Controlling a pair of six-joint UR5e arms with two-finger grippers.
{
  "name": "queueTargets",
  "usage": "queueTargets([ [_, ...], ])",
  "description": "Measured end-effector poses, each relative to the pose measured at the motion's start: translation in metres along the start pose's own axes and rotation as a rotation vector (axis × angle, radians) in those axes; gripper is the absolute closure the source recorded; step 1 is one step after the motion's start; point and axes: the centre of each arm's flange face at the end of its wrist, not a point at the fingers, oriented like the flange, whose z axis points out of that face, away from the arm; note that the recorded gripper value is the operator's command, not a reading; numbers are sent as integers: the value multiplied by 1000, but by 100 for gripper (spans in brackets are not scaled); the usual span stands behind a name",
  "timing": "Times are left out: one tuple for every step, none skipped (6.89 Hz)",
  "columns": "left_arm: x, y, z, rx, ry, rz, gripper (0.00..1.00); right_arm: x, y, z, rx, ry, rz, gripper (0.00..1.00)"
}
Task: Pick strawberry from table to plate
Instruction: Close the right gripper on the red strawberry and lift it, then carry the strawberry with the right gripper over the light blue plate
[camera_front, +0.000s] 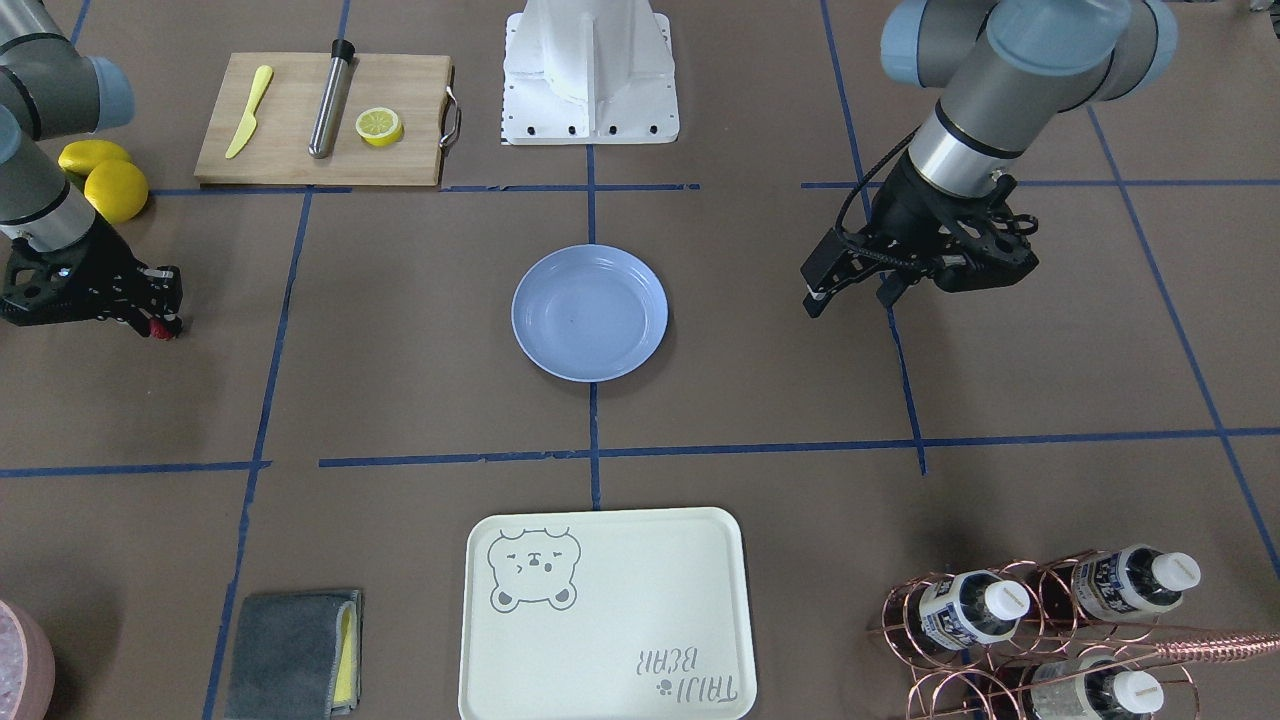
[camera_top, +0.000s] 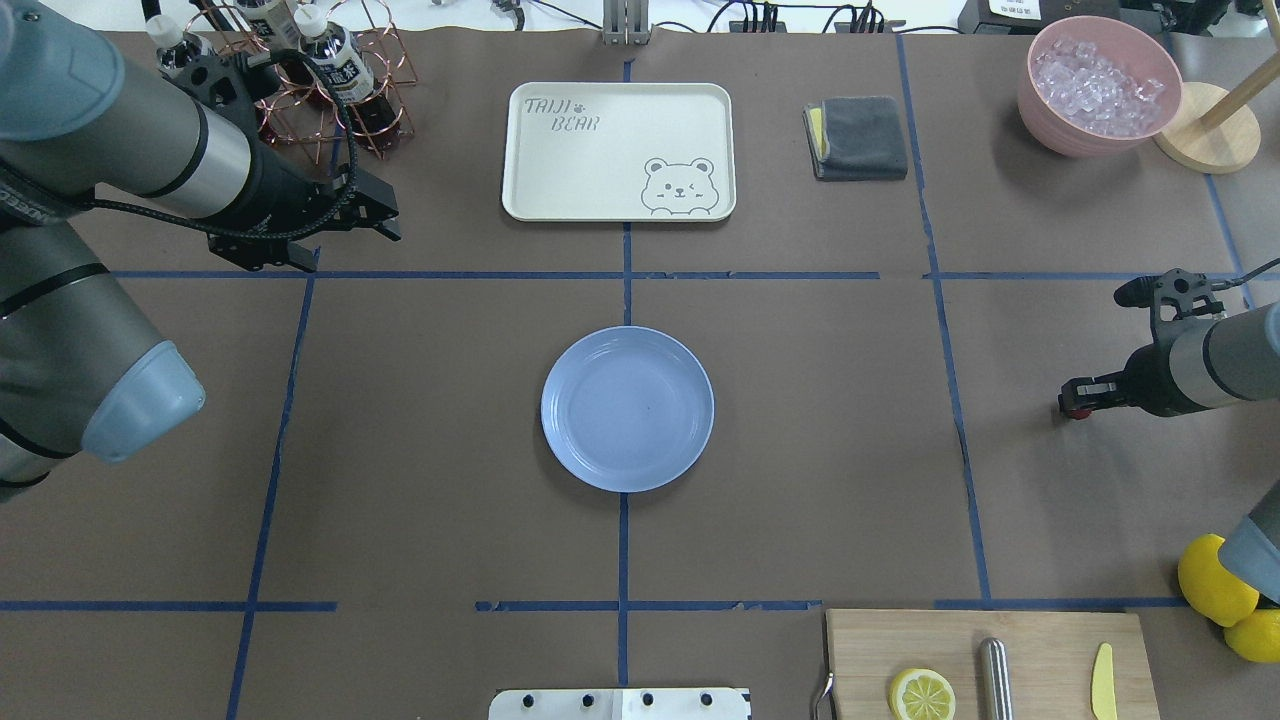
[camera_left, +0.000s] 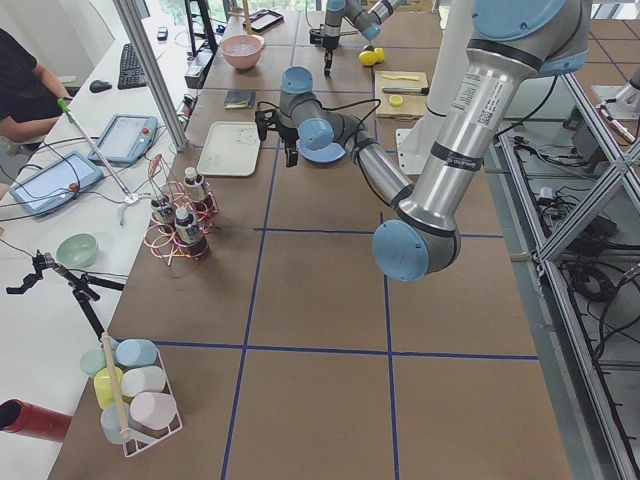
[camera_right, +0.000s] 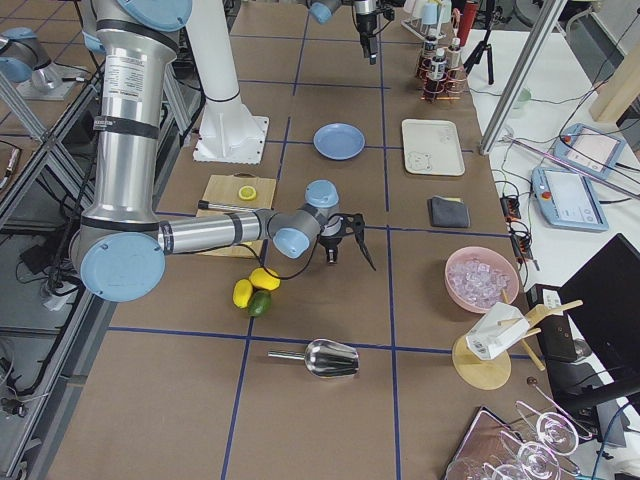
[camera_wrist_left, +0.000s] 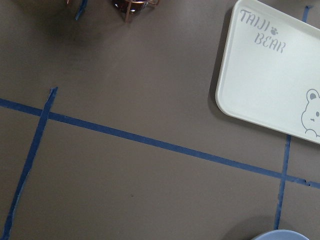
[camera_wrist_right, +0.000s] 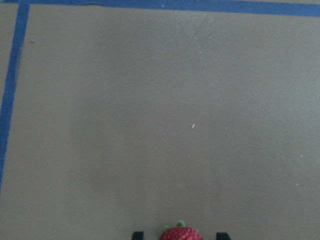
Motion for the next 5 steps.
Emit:
queueTargets([
  [-3,-6,-5,11,1,-5,0,-3,-5,-8,10,-11,3,100],
  [-8,-14,-11,25,-2,-1,0,-14,-14,-23,21,-21,9,100],
  [-17,-25,-18,33,-15,15,0,-43,-30,-42,23,-31,12,100],
  [-29,-37,-25,32,-44,45,0,-93,-60,-61,23,-41,15,100],
  [-46,-50,-30,32,-83,94,0,-152,-89,-81,16,-52,24,100],
])
